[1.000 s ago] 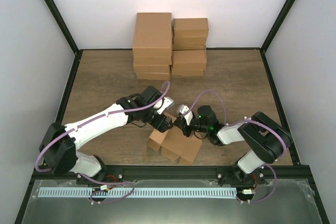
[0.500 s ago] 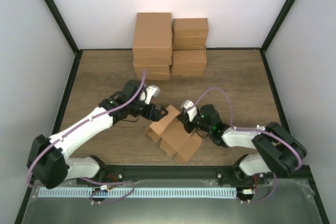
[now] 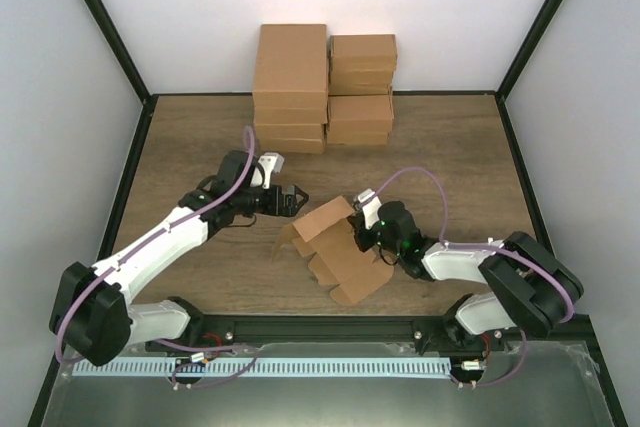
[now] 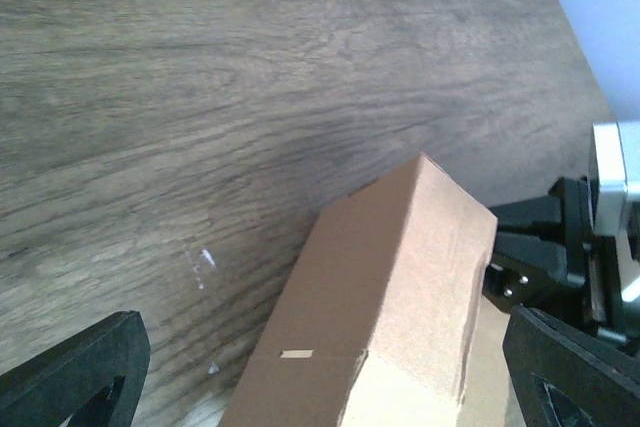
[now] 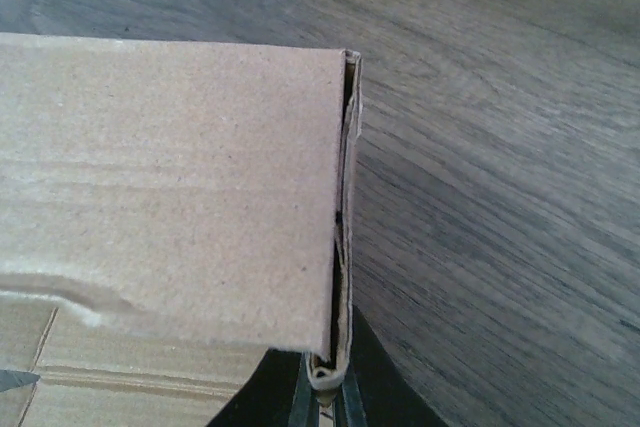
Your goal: Fold the paper box
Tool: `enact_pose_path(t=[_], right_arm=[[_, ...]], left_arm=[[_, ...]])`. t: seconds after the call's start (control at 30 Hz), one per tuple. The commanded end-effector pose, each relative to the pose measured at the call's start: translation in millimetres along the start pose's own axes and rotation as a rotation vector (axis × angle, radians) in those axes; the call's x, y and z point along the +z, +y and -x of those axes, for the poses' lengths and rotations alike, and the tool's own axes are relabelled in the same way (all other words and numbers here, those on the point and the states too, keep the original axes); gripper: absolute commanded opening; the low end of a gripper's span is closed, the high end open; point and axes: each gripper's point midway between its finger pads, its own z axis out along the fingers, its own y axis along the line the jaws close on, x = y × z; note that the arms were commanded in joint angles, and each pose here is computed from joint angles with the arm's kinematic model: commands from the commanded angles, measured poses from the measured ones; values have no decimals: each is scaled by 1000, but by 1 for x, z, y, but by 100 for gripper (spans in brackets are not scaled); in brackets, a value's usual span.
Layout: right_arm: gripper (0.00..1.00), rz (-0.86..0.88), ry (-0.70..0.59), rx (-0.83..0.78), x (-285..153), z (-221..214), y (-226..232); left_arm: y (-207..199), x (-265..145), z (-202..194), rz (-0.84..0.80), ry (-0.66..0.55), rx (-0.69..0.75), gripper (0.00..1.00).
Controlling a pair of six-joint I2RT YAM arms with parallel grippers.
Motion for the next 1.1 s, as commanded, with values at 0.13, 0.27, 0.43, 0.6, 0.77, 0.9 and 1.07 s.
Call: enact_pose_path(t=[0.13, 0.27, 0.43, 0.6, 0.77, 0.9, 1.07], right_arm=[[1, -3, -49, 55, 7, 21, 2], [1, -28, -48, 115, 7, 22, -2], [1, -49, 4, 197, 11, 18, -5], [1, -65, 11, 206, 9, 17, -7], [6, -87, 6, 179, 4, 16, -11], [1, -61, 12, 163, 4, 13, -7], [1, -17, 15, 142, 6, 14, 1]], left_arm=[[11, 6, 17, 34, -56, -43, 100], [11, 10, 19, 37, -52, -27, 100], [10, 8, 23, 38, -64, 0, 100], [10, 8, 28, 45, -73, 13, 100], [11, 4, 33, 60, -94, 27, 100], [10, 5, 33, 55, -95, 32, 100], [8, 10, 29, 32, -82, 30, 100]])
